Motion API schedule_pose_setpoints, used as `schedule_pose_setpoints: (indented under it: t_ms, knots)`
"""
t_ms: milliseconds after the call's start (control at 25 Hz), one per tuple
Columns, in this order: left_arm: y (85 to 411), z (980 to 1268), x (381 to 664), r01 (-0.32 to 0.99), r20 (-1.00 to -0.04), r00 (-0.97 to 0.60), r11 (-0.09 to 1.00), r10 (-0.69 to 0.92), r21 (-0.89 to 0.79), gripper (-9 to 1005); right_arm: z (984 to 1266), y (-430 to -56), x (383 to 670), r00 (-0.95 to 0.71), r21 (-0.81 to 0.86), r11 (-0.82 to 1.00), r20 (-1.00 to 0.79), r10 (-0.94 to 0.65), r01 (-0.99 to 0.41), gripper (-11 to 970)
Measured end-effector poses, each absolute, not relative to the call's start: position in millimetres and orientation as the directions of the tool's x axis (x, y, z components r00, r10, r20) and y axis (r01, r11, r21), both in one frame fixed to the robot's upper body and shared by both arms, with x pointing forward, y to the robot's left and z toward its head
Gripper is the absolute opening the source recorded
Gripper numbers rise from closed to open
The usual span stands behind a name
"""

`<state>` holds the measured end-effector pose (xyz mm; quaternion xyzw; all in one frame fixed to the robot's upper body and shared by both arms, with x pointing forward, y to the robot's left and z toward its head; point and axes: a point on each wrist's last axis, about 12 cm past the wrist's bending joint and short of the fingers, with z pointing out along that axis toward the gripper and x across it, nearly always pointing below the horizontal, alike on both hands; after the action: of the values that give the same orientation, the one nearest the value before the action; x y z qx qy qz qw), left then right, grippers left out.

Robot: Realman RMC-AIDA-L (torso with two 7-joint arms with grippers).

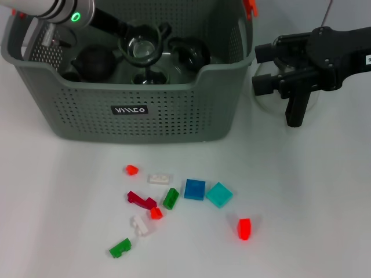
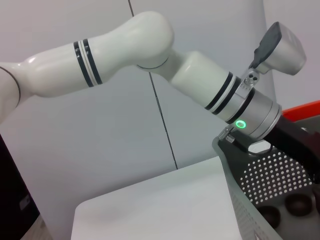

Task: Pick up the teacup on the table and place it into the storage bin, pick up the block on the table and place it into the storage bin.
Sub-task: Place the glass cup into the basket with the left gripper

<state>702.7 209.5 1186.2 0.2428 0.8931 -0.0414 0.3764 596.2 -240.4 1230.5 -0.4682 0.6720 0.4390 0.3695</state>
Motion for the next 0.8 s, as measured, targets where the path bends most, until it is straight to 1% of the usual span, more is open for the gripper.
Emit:
schedule_pose_setpoints:
  t_ms: [520, 640, 800]
  knots:
    - [203.8, 1181.4, 699.7, 0.479, -0.671, -0.592, 0.865, 0.446, 0.152, 67, 1230.5, -241.9, 596.2, -0.284, 0.239, 0.179, -0.91, -0.303, -0.954, 882]
    - [203.6, 1182.0, 699.4, 0.479, -0.672, -0.591, 0.864, 0.446, 0.153, 257, 1230.7, -242.0, 596.2, -0.284, 0.238, 0.178, -0.91, -0.302, -0.955, 882]
    - [205.1, 1185.4, 698.8, 0.478, -0.674, -0.591, 0.865, 0.444, 0.15, 345, 1230.6, -242.3, 596.1, -0.284, 0.238, 0.179, -0.911, -0.3, -0.955, 882]
